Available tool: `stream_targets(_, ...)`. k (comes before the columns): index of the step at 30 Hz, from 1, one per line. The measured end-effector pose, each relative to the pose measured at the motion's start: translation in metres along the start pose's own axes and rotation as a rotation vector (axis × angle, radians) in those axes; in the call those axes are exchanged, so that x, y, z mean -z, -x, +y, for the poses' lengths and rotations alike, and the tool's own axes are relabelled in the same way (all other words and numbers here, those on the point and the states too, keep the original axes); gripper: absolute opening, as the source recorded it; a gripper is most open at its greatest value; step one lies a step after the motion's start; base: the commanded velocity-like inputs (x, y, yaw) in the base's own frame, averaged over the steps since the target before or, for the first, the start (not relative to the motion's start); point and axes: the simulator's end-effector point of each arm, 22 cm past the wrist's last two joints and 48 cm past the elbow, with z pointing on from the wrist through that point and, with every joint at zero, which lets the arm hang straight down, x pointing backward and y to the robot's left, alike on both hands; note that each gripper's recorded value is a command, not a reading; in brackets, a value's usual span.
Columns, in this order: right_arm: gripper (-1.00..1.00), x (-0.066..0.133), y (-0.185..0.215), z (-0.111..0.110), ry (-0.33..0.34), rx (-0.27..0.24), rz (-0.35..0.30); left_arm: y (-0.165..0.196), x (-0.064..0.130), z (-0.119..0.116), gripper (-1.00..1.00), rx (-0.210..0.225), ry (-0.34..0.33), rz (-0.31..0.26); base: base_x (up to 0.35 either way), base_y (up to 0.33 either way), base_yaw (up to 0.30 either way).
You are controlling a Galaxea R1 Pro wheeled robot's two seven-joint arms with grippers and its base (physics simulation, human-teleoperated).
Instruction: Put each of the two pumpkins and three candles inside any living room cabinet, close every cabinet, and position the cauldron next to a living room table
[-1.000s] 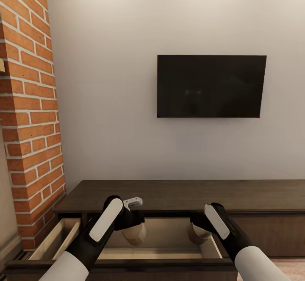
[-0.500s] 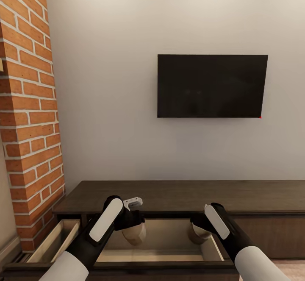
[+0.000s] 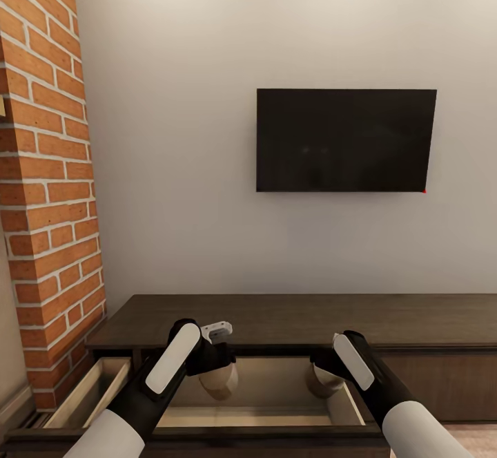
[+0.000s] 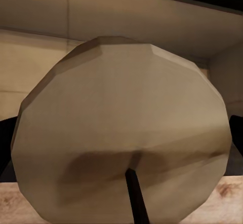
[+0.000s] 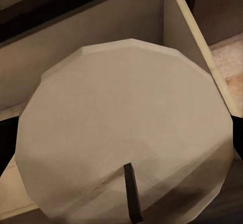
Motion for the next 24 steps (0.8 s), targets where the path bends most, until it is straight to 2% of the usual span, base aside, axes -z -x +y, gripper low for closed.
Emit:
stream_targets(16, -1.00, -0.026, -0.018, -0.007, -0.020, 0.002, 0.053, -0.015, -0.027, 0.008, -1.00, 0.011, 0.011, 0.060, 0.000, 0.000, 0.000)
stream_targets(24, -1.00, -0.026, -0.018, -0.006, -0.019, 0.002, 0.052, -0.014, -0.027, 0.008, -1.00, 0.012, 0.010, 0.059, 0.000, 0.000, 0.000)
